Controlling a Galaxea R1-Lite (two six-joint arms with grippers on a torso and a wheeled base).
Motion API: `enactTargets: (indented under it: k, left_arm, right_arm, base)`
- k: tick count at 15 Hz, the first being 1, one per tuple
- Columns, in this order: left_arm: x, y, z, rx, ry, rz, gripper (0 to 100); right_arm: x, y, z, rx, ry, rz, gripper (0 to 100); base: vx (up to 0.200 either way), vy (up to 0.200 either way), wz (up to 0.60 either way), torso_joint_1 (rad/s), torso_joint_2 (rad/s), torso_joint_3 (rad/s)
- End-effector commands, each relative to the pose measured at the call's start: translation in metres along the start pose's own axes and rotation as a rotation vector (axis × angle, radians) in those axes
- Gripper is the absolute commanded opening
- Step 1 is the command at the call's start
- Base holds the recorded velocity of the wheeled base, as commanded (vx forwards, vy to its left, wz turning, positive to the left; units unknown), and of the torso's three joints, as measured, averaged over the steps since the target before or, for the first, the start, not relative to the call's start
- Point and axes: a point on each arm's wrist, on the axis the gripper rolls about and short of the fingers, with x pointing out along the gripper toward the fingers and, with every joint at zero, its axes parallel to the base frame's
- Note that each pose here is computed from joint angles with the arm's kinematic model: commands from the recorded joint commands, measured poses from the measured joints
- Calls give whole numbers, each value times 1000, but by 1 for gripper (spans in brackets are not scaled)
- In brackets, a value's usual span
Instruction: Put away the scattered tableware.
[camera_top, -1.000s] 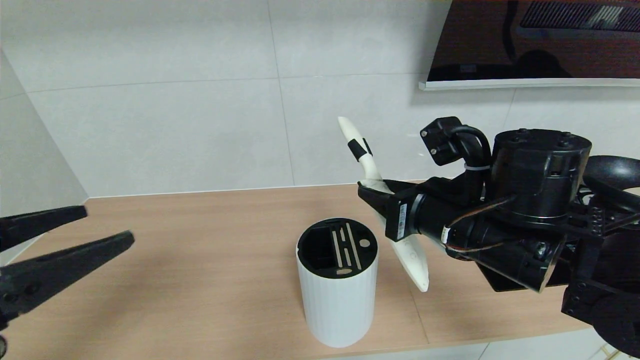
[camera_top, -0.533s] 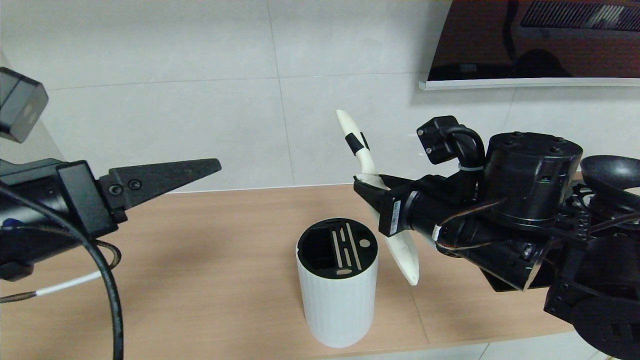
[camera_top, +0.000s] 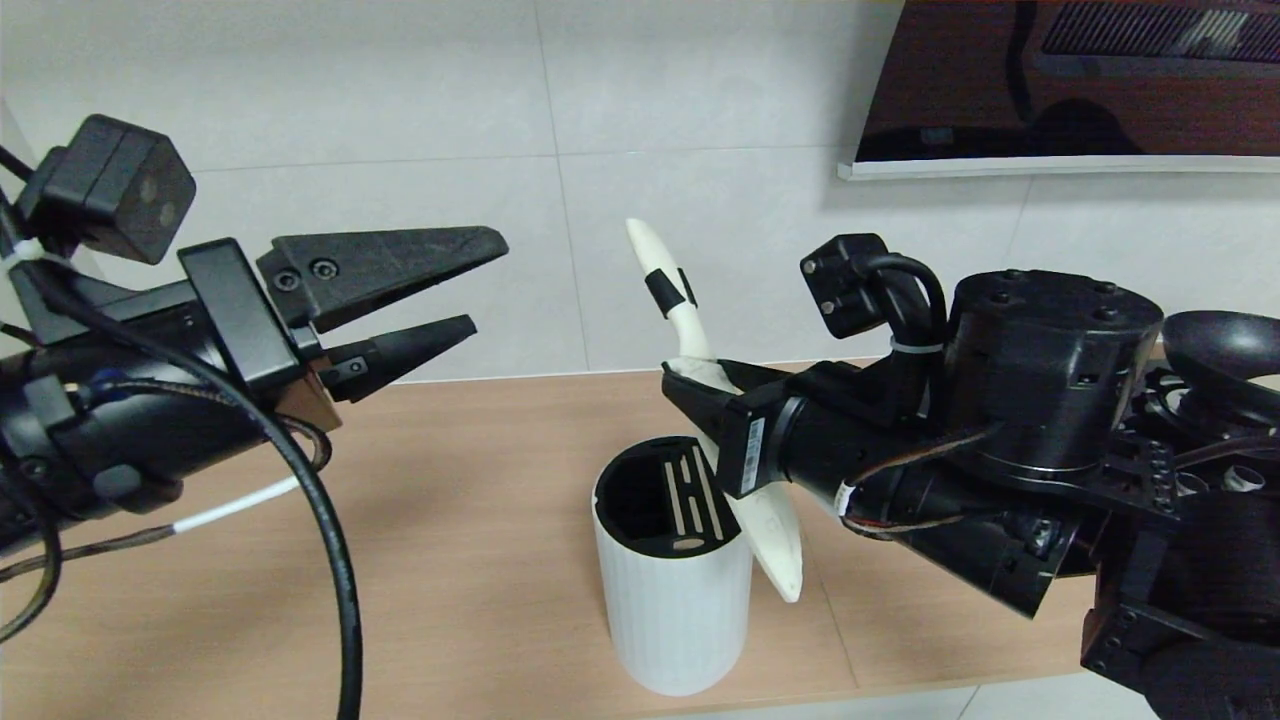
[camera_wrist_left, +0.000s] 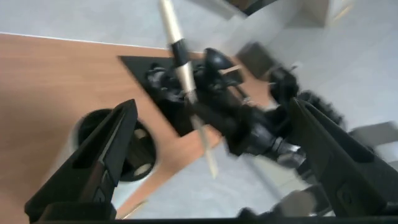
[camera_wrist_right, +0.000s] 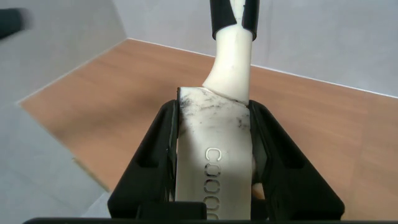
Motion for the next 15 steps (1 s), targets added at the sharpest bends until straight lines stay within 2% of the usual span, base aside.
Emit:
enactTargets:
  k: [1,2,5,9,11,15]
  left_arm:
    - [13,9,-4,-52,14,5,100]
    - [17,12,-5,-78,13,2,100]
    - [34,25,-19,-91,41,6,100]
    - [47,31,-34,-77,12,-21,100]
    - [49,34,-37,-44,11,-19,100]
    - [56,36,-43,-28,0,-4,100]
  right_arm:
    - [0,5,-1,2,1,14,0]
    - [-1,9,-1,4,5,28,0]
    - [-4,20,-3,28,13,62,0]
    - [-6,30,-5,46,30,92,0]
    - [-10,38,-7,70,63,111,0]
    - [-12,44,-9,75,71,130,0]
  base:
    - [0,0,0,0,0,0]
    - [0,0,0,0,0,0]
    - [0,0,0,0,0,0]
    - [0,0,0,0,0,0]
    - [0,0,0,0,0,0]
    - [0,0,0,0,0,0]
